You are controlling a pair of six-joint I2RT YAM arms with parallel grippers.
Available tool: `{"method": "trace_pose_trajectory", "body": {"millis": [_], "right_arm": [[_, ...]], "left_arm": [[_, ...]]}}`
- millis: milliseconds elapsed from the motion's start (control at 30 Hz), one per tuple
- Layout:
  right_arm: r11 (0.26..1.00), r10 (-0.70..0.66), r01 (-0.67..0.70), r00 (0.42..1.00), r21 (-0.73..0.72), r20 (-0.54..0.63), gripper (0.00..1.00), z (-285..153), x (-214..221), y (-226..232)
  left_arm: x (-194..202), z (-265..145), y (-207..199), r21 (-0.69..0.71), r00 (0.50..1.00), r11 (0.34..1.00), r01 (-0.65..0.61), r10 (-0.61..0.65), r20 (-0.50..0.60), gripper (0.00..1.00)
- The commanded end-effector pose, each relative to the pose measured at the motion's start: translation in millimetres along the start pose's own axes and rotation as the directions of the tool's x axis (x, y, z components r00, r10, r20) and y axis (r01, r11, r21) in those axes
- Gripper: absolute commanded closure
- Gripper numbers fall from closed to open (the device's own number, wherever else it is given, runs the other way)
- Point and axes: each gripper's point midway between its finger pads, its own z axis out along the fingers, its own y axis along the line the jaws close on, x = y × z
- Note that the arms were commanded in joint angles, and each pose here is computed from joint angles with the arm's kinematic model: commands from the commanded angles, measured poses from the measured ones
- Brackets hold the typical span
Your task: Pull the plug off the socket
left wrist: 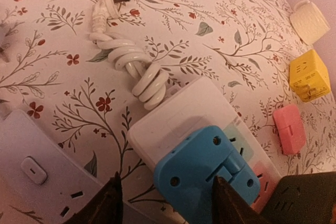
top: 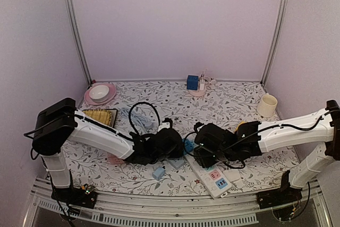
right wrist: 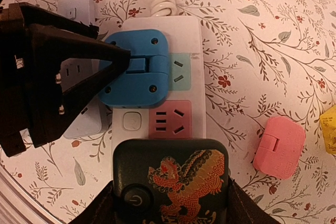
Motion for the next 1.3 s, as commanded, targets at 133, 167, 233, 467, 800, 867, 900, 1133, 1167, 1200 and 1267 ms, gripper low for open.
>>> {"method": "trace_pose_trajectory", "body": {"millis": [133,167,233,467,800,867,900,1133,1167,1200,1267], "right_arm": [[0.999,0.030,-0.026,0.993,-0.035,0.114,0.80,-15.2,-46.9,10.3],[0.999,0.036,-0.031,0.994,-0.044,0.107,0.80,-13.6,-45.2,12.5],[0.998,0.044,-0.039,0.994,-0.056,0.096,0.80,-10.0,-42.0,15.3],[0.996,0.068,-0.062,0.993,-0.059,0.098,0.80,-8.7,-42.4,14.9],[0.987,0.154,-0.143,0.974,-0.073,0.165,0.80,-30.7,-65.8,-20.8],[0.984,0.170,-0.159,0.971,-0.077,0.168,0.80,-29.5,-66.8,-29.9],[0.981,0.185,-0.171,0.968,-0.095,0.171,0.80,-28.6,-68.3,-33.4],[0.948,0.302,-0.274,0.934,-0.162,0.189,0.80,-5.7,-86.3,-81.2],[0.944,0.316,-0.287,0.929,-0.164,0.192,0.80,-1.0,-89.0,-88.1],[0.939,0.330,-0.300,0.924,-0.168,0.192,0.80,4.2,-91.5,-94.9],[0.929,0.355,-0.322,0.915,-0.184,0.191,0.80,14.2,-98.2,-106.4]], "left_arm": [[51.3,22.5,30.0,-0.097,0.990,0.990,-0.101,0.091,-0.107,0.42],[55.2,24.7,31.9,-0.102,0.989,0.989,-0.109,0.097,-0.115,0.42],[63.1,28.5,37.1,-0.114,0.986,0.986,-0.119,0.104,-0.131,0.42],[70.4,24.4,52.7,-0.143,0.984,0.982,-0.123,0.102,-0.144,0.42],[79.5,28.4,51.1,-0.101,0.982,0.987,-0.124,0.108,-0.152,0.42],[79.7,28.2,50.8,-0.095,0.983,0.988,-0.120,0.105,-0.149,0.42],[79.5,27.7,51.2,-0.092,0.984,0.989,-0.116,0.102,-0.145,0.42],[76.2,20.1,54.9,-0.059,0.991,0.995,-0.081,0.074,-0.113,0.43],[75.2,18.7,56.1,-0.053,0.992,0.996,-0.075,0.068,-0.108,0.43],[75.0,17.5,56.2,-0.045,0.992,0.997,-0.070,0.065,-0.104,0.43],[73.5,15.5,56.0,-0.034,0.994,0.998,-0.062,0.059,-0.095,0.43]]}}
